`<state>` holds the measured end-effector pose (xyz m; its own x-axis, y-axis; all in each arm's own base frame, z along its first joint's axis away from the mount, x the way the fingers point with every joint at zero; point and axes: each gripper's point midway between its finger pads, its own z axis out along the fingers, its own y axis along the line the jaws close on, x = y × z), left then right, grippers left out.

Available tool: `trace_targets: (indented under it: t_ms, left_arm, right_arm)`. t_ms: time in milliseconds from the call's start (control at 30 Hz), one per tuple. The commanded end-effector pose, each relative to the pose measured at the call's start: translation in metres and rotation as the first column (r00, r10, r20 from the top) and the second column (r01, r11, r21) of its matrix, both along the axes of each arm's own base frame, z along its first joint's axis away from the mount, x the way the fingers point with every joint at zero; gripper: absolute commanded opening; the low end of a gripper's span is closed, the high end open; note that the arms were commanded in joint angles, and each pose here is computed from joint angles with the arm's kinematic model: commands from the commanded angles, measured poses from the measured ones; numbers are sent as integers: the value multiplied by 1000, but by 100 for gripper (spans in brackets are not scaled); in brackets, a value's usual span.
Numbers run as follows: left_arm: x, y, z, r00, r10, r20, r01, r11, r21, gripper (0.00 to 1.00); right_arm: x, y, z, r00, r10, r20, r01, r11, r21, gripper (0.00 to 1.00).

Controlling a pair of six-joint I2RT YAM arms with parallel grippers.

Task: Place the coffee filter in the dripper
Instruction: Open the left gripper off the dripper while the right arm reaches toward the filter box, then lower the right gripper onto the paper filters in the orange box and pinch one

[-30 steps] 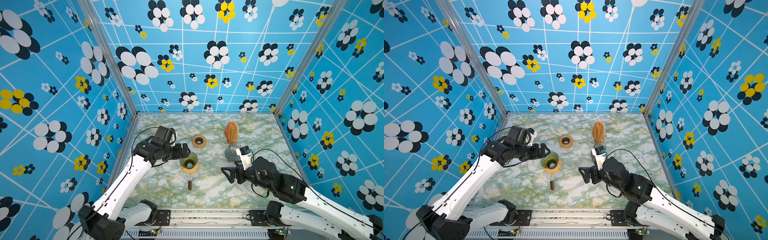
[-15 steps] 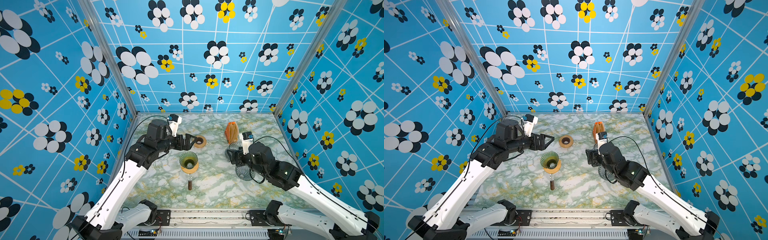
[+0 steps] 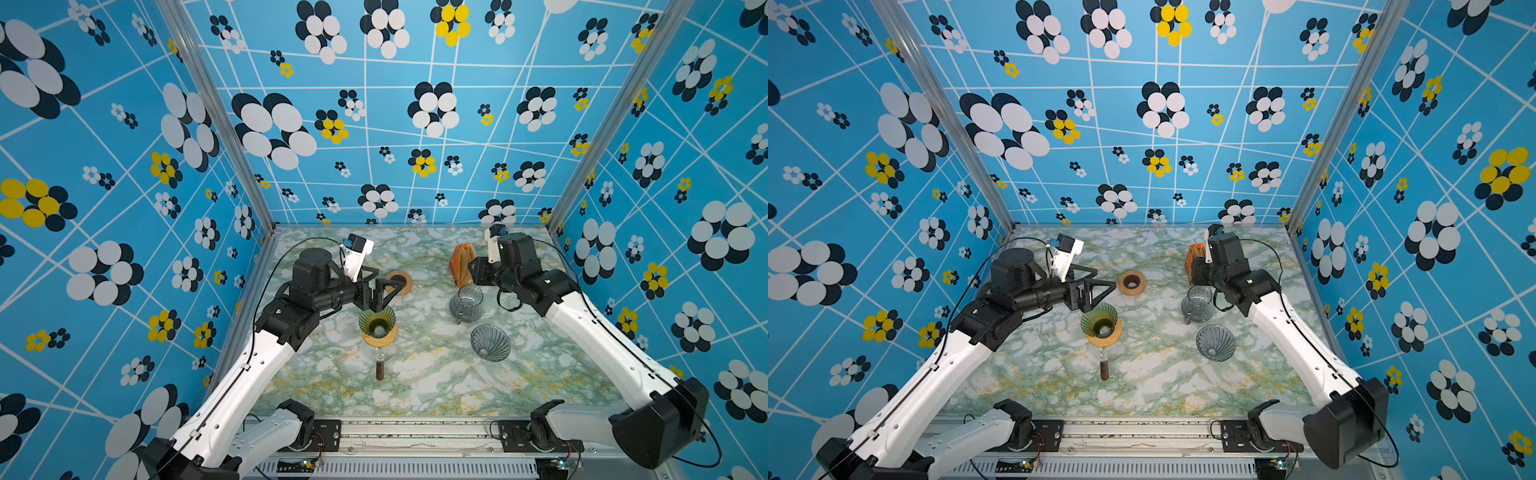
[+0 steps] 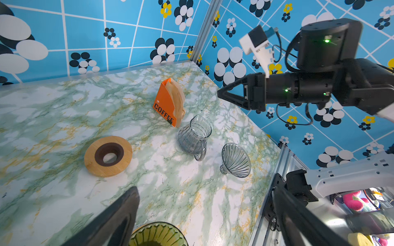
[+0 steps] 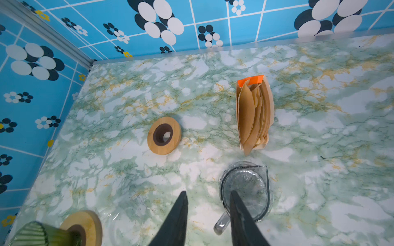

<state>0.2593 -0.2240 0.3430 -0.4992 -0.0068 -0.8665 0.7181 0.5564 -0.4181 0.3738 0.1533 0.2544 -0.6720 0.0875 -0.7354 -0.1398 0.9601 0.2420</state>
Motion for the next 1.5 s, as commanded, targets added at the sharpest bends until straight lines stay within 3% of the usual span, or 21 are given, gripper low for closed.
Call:
trace_targets:
  t_ms: [0, 167, 367, 600, 1467]
  left_arm:
    - [-12, -4, 7, 997, -64, 50, 65, 998, -6, 99]
    - [-13, -3, 3, 997, -66, 49, 65, 998, 13, 99]
    - [-18, -9, -2, 994, -107, 37, 106, 994, 30, 99]
    - [-19, -9, -5, 993, -113, 22, 112, 992, 57, 99]
    - [-18, -8, -9, 994, -107, 24, 106, 992, 71, 99]
  right_arm:
    - [26, 3, -4, 999, -14, -39, 16, 998, 58, 29]
    - [65, -10, -29, 984, -107, -139, 122, 987, 108, 27]
    - [89, -10, -54, 966, -139, -220, 156, 986, 59, 23]
    - [115, -6, -57, 965, -146, -219, 158, 987, 39, 20]
    - [138, -12, -102, 932, -163, -323, 161, 986, -34, 12]
